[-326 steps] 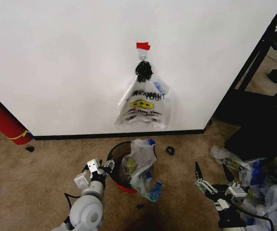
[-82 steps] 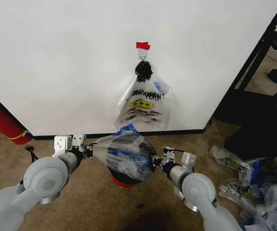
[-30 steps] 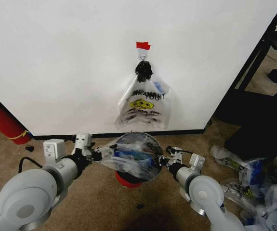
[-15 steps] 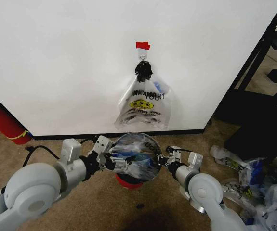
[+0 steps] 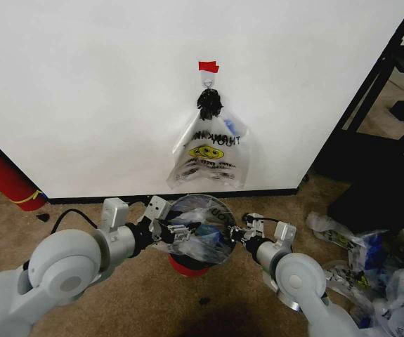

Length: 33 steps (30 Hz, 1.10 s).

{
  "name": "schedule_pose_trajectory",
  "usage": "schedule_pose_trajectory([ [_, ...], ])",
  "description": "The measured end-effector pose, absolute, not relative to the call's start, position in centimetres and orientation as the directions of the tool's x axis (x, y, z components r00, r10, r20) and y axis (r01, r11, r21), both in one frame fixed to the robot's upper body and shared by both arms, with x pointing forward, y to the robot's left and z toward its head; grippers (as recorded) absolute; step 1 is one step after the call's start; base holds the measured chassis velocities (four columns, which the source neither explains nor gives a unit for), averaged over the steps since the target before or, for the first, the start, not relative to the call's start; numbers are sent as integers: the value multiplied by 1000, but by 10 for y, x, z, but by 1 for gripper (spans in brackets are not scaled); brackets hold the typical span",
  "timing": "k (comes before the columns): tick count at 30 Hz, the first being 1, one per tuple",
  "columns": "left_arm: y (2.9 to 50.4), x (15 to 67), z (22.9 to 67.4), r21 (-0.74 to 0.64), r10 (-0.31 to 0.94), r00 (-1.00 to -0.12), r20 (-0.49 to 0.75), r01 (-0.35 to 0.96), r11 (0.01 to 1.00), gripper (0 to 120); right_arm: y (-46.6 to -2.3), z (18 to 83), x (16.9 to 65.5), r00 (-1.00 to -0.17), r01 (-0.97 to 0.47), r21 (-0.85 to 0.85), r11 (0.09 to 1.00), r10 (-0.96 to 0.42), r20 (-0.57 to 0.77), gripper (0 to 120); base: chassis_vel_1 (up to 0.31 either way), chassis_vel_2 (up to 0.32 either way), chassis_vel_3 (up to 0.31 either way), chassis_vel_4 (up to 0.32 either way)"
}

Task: Pick up the garbage bag from the wall and place it over the trash bin.

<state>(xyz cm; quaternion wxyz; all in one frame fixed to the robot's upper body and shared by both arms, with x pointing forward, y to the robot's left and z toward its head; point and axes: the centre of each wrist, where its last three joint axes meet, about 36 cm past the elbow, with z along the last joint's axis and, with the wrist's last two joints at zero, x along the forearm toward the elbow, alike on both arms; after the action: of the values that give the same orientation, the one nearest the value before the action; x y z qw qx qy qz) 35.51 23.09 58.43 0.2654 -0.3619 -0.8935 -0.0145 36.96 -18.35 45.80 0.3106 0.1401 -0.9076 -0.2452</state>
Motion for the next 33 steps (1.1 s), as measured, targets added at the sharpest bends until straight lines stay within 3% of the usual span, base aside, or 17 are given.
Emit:
schedule_pose_trajectory([
  [3,228,360,579,-163,641,-590,491,660,733,53,-184,458,369,-768,-101,532,840,-406,495,1,0,0,0,0],
  [14,227,371,563,-56,595,-626,504,663,746,13,-183,458,366,-767,-98,536,839,-407,496,1,0,0,0,0],
  [19,232,367,562,-17,586,-624,517,677,735,7,-181,459,368,-767,-102,539,836,-411,493,1,0,0,0,0],
  [23,234,364,566,-16,598,-615,515,690,724,8,-181,458,368,-765,-100,538,837,-410,496,1,0,0,0,0],
  [33,238,365,565,0,593,-614,521,695,719,44,-181,457,368,-764,-100,536,838,-410,498,1,0,0,0,0],
])
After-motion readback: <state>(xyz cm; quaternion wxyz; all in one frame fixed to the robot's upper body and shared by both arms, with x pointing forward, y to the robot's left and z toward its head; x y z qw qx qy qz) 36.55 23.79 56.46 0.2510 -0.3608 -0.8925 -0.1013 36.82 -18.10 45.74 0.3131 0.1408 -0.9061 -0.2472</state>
